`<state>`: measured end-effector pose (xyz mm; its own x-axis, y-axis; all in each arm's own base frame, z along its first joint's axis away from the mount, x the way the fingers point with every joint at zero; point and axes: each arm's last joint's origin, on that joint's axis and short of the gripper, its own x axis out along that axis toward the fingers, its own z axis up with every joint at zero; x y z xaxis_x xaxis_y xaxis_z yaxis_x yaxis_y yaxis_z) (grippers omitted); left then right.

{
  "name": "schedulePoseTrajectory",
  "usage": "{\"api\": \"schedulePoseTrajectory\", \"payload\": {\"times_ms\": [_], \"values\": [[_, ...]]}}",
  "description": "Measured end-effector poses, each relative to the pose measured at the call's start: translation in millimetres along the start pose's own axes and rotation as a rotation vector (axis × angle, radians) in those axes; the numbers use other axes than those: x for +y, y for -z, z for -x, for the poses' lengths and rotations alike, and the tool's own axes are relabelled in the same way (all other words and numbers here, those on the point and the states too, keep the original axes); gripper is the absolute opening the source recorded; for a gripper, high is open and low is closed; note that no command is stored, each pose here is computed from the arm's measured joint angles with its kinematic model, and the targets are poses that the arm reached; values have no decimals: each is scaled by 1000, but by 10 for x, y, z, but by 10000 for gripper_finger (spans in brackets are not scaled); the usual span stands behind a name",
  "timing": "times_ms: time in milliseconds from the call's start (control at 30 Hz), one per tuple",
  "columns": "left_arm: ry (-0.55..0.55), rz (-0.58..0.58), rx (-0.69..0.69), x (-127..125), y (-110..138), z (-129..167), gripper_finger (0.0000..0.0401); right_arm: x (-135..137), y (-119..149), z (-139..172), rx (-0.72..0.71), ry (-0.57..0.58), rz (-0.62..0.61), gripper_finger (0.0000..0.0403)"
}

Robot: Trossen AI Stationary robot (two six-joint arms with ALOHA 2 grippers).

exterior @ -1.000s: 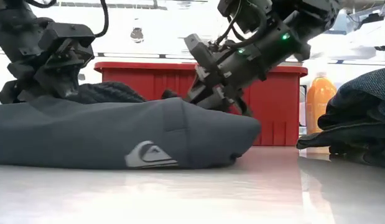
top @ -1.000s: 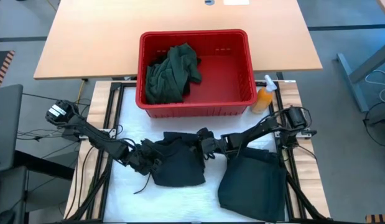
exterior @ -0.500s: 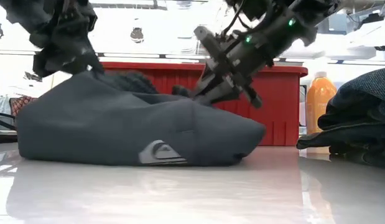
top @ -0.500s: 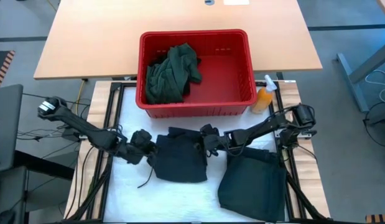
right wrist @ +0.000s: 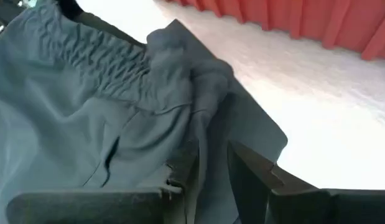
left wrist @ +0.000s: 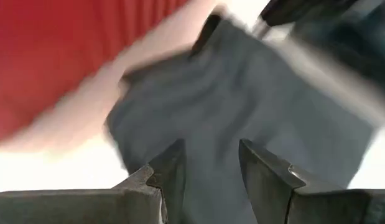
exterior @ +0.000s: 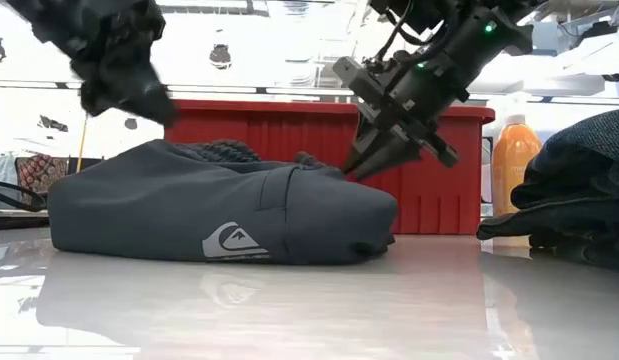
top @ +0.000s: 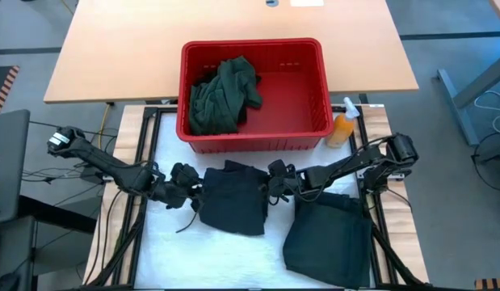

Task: Fold laundry
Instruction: Fold the gray shorts

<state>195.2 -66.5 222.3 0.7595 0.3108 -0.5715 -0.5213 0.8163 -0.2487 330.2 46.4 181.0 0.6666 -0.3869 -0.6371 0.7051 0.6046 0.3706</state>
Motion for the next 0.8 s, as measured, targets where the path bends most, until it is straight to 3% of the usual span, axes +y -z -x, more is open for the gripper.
{"api": "schedulePoseTrajectory", "payload": {"times_ms": [133, 300, 667, 800], "values": [[115, -83, -102, -153, -94, -2, 131, -36, 5, -6, 15, 29, -5, 111], [187, -159, -119, -283, -78, -118, 129, -95, -22, -33, 24, 67, -22, 111], [237, -141, 33, -446, 234, -527, 129, -99, -101, 35, 57, 28, 11, 111], [173, -109, 114, -396, 367, -719, 129, -123, -222, 142, 39, 18, 31, 111]]}}
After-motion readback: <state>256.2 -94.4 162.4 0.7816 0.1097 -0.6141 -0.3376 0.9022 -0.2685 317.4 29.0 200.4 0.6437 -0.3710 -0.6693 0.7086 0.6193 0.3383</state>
